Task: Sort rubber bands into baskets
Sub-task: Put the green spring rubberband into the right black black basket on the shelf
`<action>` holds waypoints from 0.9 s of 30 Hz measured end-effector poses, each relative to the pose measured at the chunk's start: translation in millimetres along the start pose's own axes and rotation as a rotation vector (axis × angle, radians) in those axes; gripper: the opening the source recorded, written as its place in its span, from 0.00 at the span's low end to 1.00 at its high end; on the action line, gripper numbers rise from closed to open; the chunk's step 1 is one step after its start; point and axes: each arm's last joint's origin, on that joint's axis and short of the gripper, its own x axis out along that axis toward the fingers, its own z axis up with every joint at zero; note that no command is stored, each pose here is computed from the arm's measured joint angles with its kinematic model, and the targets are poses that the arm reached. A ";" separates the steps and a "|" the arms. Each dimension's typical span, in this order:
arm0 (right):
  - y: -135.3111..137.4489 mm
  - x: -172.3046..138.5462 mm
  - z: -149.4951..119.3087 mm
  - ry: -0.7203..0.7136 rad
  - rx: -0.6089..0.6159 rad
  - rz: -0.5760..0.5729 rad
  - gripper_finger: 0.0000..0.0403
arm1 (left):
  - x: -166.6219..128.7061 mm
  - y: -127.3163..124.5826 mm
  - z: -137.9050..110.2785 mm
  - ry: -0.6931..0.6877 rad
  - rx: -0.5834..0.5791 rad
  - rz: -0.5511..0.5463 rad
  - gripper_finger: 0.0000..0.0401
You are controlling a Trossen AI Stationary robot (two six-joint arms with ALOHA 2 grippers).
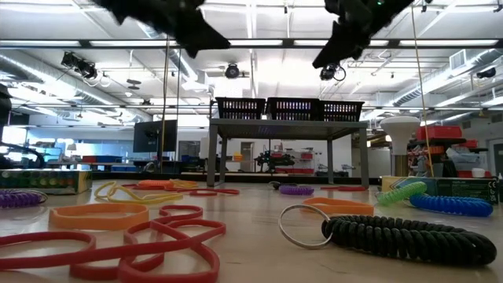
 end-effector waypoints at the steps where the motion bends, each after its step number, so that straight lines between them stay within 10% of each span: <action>1: 5.6 0.7 -4.8 -0.002 0.008 0.010 0.00 | -4.1 -5.9 -8.6 -0.036 -0.011 0.000 0.02; 14: 87.8 24.9 -44.3 0.116 0.008 0.116 0.04 | -38.1 -48.7 -108.6 -0.231 -0.136 0.022 0.03; 27: 145.6 56.3 -70.9 0.283 0.040 0.222 0.26 | -38.0 -50.1 -121.0 -0.214 -0.185 0.014 0.03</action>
